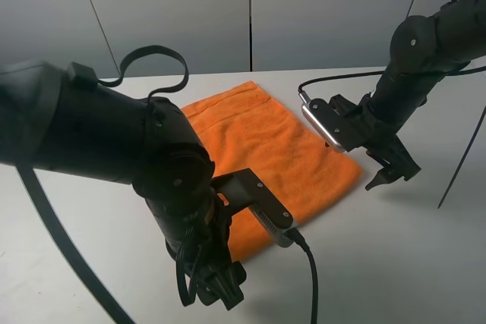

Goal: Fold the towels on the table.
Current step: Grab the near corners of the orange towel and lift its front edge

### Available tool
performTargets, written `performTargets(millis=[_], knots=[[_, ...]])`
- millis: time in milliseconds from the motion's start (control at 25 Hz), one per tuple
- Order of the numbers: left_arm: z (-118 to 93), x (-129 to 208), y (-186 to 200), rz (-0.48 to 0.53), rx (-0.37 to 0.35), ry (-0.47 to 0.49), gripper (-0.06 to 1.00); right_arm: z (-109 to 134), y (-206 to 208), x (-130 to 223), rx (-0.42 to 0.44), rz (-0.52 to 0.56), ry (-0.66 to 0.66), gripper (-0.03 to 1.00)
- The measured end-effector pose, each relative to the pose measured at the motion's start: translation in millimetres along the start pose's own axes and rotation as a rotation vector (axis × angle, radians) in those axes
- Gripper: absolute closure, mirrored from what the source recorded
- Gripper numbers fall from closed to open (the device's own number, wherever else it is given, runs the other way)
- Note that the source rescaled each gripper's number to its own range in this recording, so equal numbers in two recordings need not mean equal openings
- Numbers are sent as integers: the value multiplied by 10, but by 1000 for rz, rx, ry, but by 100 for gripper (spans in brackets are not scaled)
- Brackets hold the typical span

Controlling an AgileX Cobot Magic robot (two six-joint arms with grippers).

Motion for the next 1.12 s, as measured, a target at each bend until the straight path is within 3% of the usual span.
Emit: performTargets(millis=[240, 800, 1120], knots=[[20, 60, -42, -3, -68, 17, -5, 13, -40, 16, -21, 9, 26, -3], [10, 118, -101, -7, -41, 52, -5, 29, -86, 21, -41, 7, 34, -3], [57, 114, -210, 8, -98, 40, -5, 30, -86, 20, -43, 6, 34, -3]])
Point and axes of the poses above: a point on each arm's last joint axis where the gripper is mounted, y pointing back along that axis away from the gripper, z along the wrist's bending axis when the last joint is at zero, x = y × z, the point moved 1 cm from there along -y, pointing out along that axis toward the gripper, and after that the axes turned 9 degrees about y, right-handed, at the moved point
